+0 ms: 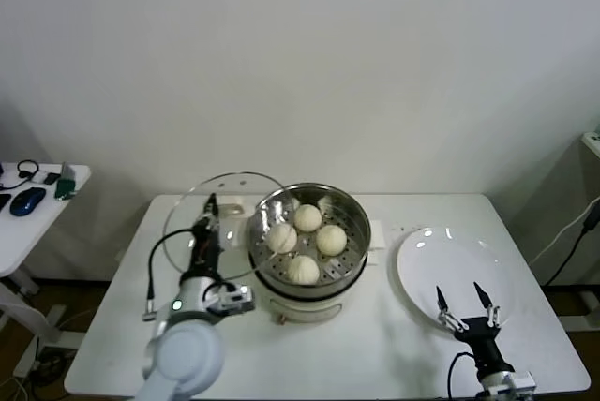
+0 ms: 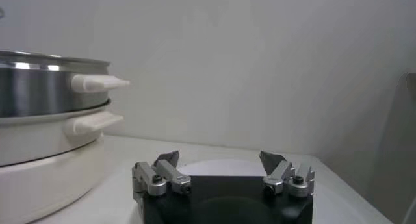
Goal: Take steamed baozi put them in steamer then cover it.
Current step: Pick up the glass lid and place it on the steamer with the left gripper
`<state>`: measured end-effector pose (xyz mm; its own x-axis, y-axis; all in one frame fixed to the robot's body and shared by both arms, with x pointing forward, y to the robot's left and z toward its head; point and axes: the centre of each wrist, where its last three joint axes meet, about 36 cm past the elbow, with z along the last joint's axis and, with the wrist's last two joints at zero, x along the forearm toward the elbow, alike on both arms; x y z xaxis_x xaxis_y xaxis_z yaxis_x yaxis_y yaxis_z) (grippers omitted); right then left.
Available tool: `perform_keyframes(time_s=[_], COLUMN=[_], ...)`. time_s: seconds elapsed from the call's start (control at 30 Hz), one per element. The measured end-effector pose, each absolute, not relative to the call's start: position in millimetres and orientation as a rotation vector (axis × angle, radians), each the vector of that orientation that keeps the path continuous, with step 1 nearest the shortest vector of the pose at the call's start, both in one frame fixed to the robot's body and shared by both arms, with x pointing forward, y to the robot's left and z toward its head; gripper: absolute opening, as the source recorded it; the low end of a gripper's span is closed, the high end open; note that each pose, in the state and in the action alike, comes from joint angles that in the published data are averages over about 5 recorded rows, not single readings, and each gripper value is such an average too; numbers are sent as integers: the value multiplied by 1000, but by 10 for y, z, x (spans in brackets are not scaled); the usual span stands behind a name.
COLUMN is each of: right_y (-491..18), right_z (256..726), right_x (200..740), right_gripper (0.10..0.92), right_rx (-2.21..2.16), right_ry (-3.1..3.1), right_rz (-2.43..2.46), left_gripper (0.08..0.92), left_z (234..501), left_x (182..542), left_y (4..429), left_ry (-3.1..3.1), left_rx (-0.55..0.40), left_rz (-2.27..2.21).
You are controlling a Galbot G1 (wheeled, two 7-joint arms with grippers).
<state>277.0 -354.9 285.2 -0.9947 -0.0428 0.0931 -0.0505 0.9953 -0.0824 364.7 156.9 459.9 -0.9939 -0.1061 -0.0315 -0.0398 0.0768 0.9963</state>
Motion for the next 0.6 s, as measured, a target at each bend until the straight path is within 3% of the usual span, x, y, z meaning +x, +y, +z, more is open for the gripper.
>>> perform_keyframes(time_s=[0.6], right_y=[-3646], right_z=[2783], right_x=[2777], right_gripper=[823], right_rx=[39], right_ry=[-3038], right_rz=[116], left_gripper=[137], left_z=[4568], left_x=[3798], left_y=[355], left_ry=[-2328], left_rx=[74], left_rz=[-2074])
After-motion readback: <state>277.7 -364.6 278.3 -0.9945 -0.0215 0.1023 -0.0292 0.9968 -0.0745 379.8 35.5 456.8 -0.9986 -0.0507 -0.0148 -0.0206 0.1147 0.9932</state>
